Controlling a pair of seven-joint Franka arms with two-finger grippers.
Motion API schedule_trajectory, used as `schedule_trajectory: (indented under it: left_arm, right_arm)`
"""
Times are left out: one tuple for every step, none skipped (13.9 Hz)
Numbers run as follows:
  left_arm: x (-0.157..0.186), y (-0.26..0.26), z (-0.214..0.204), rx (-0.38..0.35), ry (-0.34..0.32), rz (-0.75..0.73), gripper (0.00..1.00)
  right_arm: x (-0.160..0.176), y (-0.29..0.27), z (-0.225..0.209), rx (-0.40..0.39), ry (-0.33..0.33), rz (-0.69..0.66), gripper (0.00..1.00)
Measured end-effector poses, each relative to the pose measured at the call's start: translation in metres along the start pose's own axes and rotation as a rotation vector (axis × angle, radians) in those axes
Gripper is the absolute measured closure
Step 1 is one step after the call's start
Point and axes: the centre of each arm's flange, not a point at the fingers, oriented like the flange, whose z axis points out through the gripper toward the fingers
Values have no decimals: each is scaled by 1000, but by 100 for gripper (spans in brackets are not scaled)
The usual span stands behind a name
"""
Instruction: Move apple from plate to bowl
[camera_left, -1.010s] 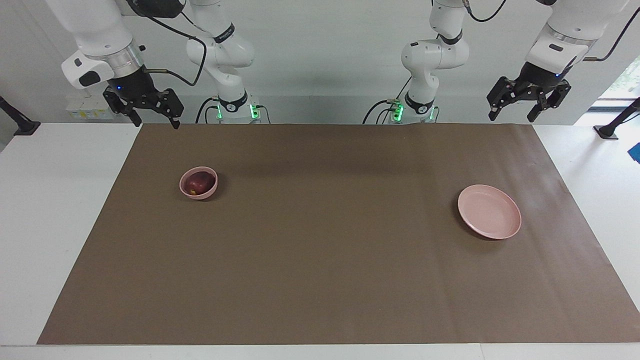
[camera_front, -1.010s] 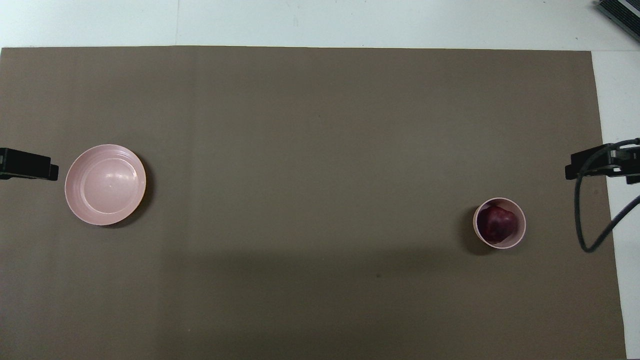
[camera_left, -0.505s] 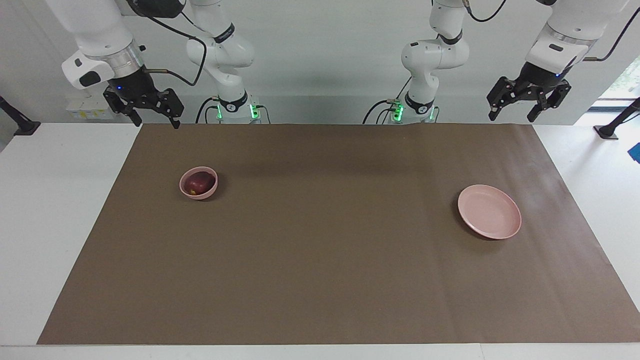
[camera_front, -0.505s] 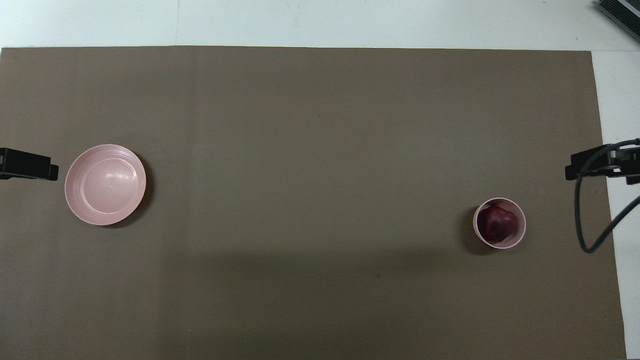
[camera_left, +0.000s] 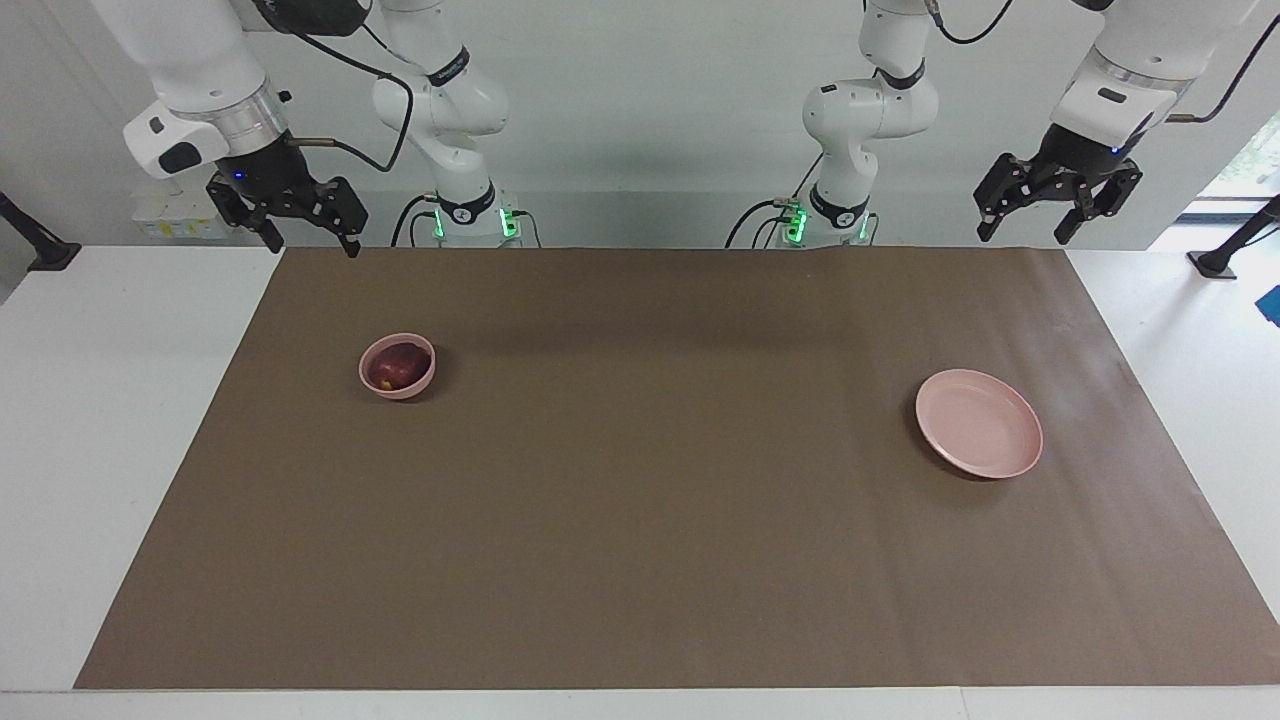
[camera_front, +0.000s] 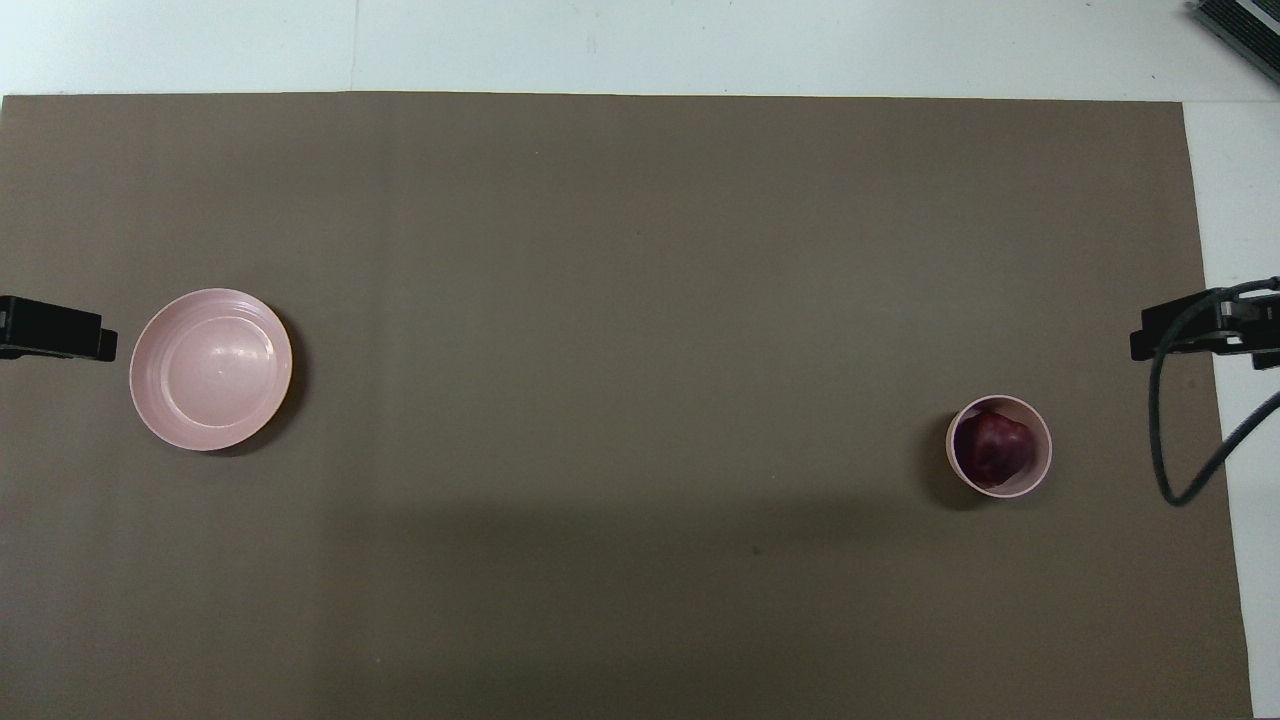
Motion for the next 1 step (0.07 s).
schedule_trajectory:
  left_arm:
    - [0, 0, 0, 0, 0, 0, 0]
  right_arm:
    - [0, 0, 0, 0, -1, 0, 0]
